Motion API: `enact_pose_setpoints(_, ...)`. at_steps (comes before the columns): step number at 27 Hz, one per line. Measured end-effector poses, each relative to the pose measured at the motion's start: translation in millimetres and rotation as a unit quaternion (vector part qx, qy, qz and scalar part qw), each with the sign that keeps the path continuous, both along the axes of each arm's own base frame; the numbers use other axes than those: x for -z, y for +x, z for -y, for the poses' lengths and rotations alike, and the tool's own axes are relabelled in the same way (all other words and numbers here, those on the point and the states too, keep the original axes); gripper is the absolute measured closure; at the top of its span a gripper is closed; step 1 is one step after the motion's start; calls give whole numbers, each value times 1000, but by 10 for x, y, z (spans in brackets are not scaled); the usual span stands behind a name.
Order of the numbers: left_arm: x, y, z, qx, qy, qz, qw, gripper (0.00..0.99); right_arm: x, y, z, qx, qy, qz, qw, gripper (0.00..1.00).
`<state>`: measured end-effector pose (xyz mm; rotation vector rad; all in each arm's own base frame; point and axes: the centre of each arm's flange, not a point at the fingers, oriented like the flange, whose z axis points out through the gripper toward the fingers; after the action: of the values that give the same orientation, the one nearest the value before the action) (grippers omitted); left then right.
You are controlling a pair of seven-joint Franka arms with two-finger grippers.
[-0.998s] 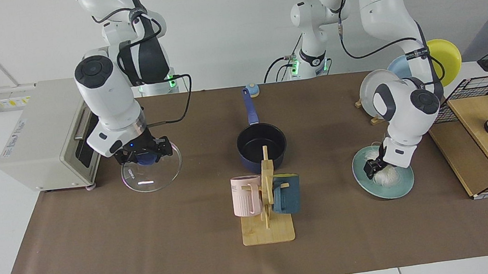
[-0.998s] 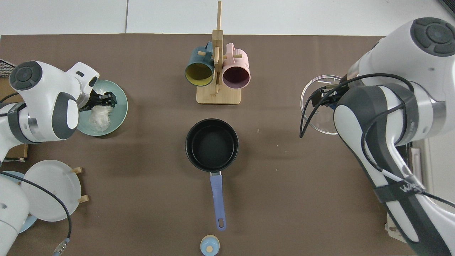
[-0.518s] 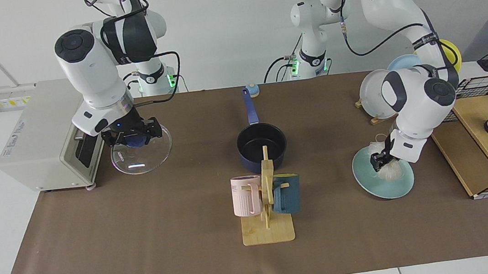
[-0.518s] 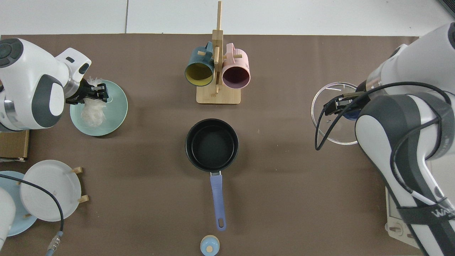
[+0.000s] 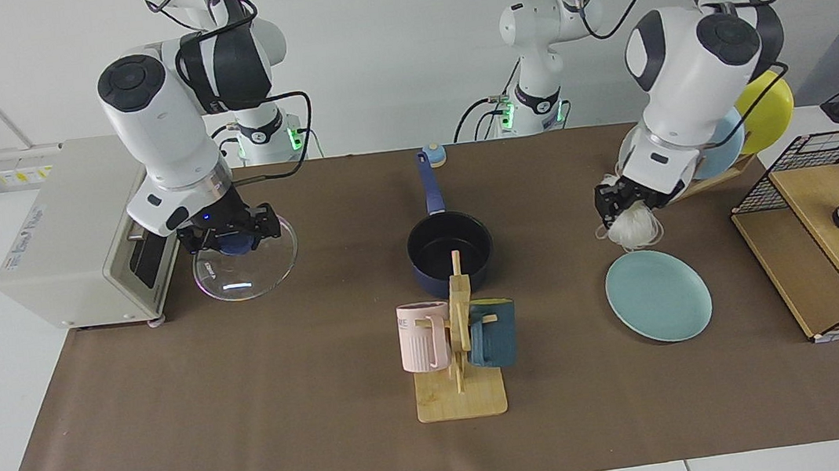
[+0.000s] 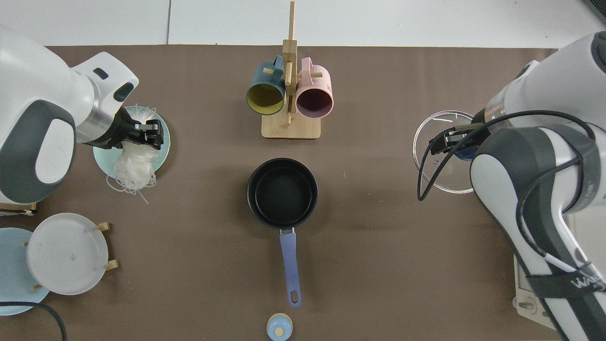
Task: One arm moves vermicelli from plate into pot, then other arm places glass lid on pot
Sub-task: 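Grasp the vermicelli and lift it with the left gripper, then carry the vermicelli over the black saucepan with the left gripper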
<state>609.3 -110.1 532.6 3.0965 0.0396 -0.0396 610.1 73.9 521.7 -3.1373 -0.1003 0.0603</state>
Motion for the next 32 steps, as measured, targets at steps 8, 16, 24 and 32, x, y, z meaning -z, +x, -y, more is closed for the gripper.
enact_pose_setpoints(8, -52, -403, 1091, -6, -21, -10, 1000, 551, 1, 0, 1, 0, 0, 0, 1000, 564)
enact_pose_setpoints(16, 299, -607, 1674, 0, -75, 8, 997, 551, 4, -1, 3, 0, 0, 0, 1000, 564)
enact_pose_setpoints(24, 656, -708, 1889, 10, -90, 12, 996, 555, 2, 3, 3, 0, 0, 1, 1000, 564)
enact_pose_setpoints(32, 1092, -775, 2083, 19, -101, 9, 995, 555, 0, 4, -8, -1, 1, 2, 1000, 564)
